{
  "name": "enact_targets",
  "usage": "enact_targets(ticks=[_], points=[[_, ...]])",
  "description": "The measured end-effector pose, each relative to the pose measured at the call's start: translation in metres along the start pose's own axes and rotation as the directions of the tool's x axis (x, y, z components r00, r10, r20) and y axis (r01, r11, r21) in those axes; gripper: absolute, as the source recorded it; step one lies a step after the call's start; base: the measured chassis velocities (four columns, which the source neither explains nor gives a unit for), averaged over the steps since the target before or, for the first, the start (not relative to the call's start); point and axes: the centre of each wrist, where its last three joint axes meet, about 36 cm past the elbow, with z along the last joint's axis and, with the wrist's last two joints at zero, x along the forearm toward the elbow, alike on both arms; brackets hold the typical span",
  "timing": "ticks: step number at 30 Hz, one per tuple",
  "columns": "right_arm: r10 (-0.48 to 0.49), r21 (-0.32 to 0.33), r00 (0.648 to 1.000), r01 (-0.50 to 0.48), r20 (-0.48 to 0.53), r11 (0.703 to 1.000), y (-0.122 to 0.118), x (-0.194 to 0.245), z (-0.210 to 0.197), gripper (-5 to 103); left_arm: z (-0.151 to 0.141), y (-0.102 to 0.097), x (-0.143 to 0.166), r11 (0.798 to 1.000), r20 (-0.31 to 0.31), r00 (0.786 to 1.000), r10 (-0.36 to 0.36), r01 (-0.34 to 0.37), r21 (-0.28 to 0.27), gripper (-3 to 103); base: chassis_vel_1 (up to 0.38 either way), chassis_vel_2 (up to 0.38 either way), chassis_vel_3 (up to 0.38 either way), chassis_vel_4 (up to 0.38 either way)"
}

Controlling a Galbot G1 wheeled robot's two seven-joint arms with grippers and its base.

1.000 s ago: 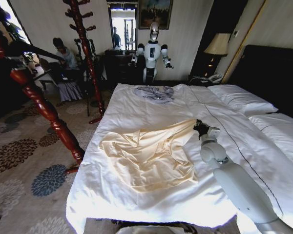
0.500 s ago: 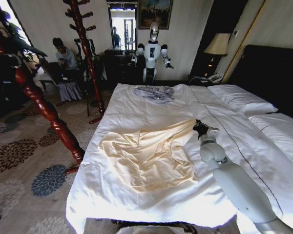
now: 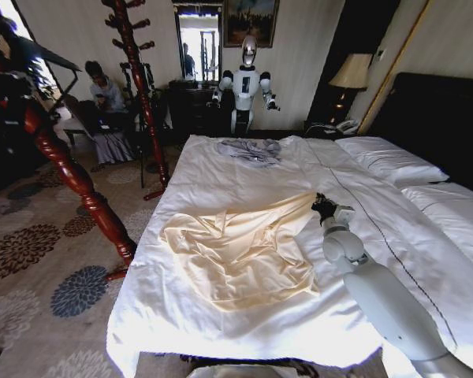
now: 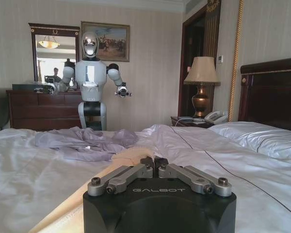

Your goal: Pick up the clothes from the bed and hang them on the clothes hanger.

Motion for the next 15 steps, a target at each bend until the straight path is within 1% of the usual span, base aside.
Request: enact_targets(ticks=[1,3,5,6,7,9,10,12,13,14,15], points=[[0.000,0.000,1.000,0.000,0.000,1.000,0.000,0.000,0.000,1,0.000,0.000,0.000,1.000,0.000,1.000,0.000,0.000,0.000,16,0.000,0.000,0.000,0.000],[0.006,0.001,1.000,-0.006,-0.001,1.000,-0.003,0.000,0.000,1,0.008,-0.007,-0.002,0.998,-0.007,0.998,0.070,-0.070,0.001,16,0.000,0.000,0.000,0.000],[0.011,0.004,1.000,-0.011,-0.003,1.000,-0.005,0.001,0.001,1,0.019,-0.016,-0.006,0.990,-0.012,0.990,0.143,-0.143,0.015,16,0.000,0.000,0.000,0.000],[0.011,0.004,1.000,-0.011,-0.003,1.000,-0.005,0.001,0.001,1,0.019,-0.016,-0.006,0.990,-0.012,0.990,0.143,-0.143,0.015,16,0.000,0.000,0.000,0.000],[0.012,0.005,1.000,-0.012,-0.003,1.000,-0.006,0.001,0.001,1,0.021,-0.018,-0.007,0.987,-0.013,0.987,0.158,-0.157,0.018,16,0.000,0.000,0.000,0.000],[0.016,0.007,1.000,-0.016,-0.002,1.000,-0.008,0.002,0.001,1,0.036,-0.031,-0.011,0.969,-0.025,0.969,0.244,-0.243,0.041,16,0.000,0.000,0.000,0.000],[0.016,0.007,1.000,-0.016,-0.002,1.000,-0.008,0.002,0.001,1,0.036,-0.031,-0.011,0.969,-0.025,0.969,0.244,-0.243,0.041,16,0.000,0.000,0.000,0.000],[0.018,0.007,1.000,-0.018,-0.001,1.000,-0.009,0.002,0.000,1,0.045,-0.038,-0.014,0.955,-0.032,0.955,0.295,-0.293,0.054,16,0.000,0.000,0.000,0.000],[0.020,0.008,1.000,-0.020,0.000,1.000,-0.010,0.002,0.000,1,0.052,-0.042,-0.016,0.944,-0.034,0.945,0.325,-0.323,0.062,16,0.000,0.000,0.000,0.000],[0.023,0.011,1.000,-0.023,0.000,1.000,-0.012,0.002,0.000,1,0.065,-0.049,-0.021,0.928,-0.035,0.928,0.370,-0.367,0.066,16,0.000,0.000,0.000,0.000],[0.025,0.012,1.000,-0.025,-0.001,1.000,-0.012,0.002,0.000,1,0.074,-0.052,-0.024,0.921,-0.031,0.921,0.388,-0.386,0.057,16,0.000,0.000,0.000,0.000]])
